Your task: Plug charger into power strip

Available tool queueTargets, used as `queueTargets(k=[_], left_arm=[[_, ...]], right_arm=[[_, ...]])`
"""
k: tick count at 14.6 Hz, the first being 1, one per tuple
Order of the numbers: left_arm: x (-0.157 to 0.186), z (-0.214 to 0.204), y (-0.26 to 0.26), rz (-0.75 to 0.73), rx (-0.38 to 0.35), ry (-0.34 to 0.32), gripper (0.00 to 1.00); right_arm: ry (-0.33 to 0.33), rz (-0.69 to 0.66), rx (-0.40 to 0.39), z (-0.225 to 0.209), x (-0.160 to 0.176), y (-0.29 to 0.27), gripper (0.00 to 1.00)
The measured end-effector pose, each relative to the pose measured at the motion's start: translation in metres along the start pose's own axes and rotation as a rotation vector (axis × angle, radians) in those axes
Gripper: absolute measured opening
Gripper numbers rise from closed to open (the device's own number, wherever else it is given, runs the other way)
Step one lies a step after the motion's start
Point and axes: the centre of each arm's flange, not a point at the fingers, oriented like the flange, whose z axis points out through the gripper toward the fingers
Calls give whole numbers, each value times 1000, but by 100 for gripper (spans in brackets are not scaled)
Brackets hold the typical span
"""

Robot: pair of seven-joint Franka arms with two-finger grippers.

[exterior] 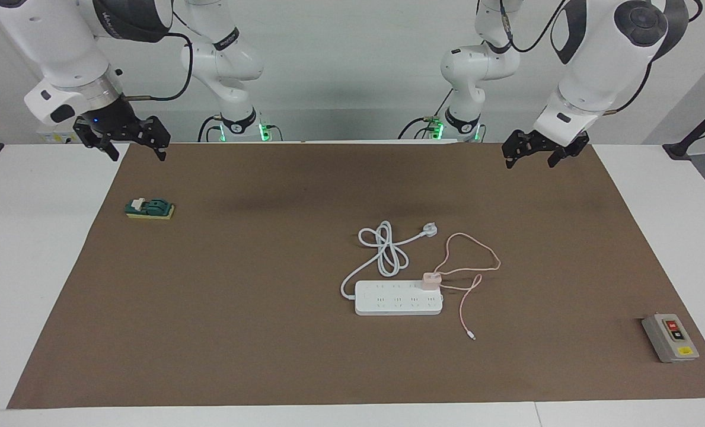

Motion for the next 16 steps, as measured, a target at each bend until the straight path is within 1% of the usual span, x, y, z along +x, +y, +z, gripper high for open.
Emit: queueTargets(k=[16], left_arm=[[-1, 1, 0, 20, 2, 3, 100]], right_arm=[[3, -10, -2, -2, 0, -6, 100]])
